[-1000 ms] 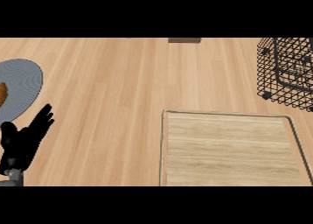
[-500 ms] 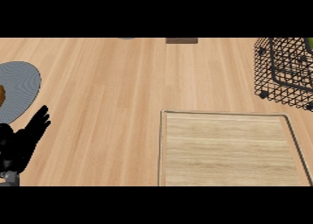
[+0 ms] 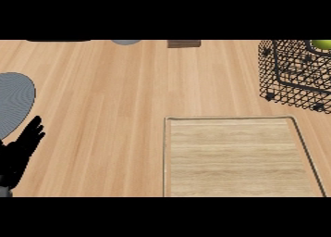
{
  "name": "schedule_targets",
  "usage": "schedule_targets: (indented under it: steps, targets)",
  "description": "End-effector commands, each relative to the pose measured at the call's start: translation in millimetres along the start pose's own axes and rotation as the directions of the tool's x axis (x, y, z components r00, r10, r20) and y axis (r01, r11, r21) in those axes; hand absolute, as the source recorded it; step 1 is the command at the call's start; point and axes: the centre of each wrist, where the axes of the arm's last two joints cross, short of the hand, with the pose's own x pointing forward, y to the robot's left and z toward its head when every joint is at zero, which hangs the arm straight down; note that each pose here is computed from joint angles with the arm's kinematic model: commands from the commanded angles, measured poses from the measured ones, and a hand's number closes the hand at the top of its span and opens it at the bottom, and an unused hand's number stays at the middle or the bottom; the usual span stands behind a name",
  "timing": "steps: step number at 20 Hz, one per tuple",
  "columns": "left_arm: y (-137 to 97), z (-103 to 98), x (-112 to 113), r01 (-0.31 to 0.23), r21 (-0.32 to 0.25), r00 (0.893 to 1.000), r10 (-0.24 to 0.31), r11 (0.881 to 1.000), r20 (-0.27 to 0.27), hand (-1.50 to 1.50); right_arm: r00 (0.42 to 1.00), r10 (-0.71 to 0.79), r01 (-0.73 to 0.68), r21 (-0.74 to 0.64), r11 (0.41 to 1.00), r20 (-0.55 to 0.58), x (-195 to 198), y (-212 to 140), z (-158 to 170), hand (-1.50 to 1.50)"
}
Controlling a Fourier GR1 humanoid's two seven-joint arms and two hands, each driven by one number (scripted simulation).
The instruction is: Pick the pear from the tray and place it in the tiered basket
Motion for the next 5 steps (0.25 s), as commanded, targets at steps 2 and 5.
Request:
schedule_targets:
  steps: [2, 5]
  targets:
    - [-3.4, 4.3, -10.2, -0.022, 0.017, 1.000, 0.022, 1.000, -0.015, 0.00, 0.970, -0.240, 0.240, 0.009, 0.971, 0.042, -55.3, -39.6, -5.2, -1.50]
    - [-5.9, -0.5, -9.7, -0.020, 0.012, 0.999, 0.020, 1.000, -0.034, 0.00, 0.964, -0.263, 0.259, 0.086, 0.962, 0.046, -97.5, -47.4, -3.9, -1.50]
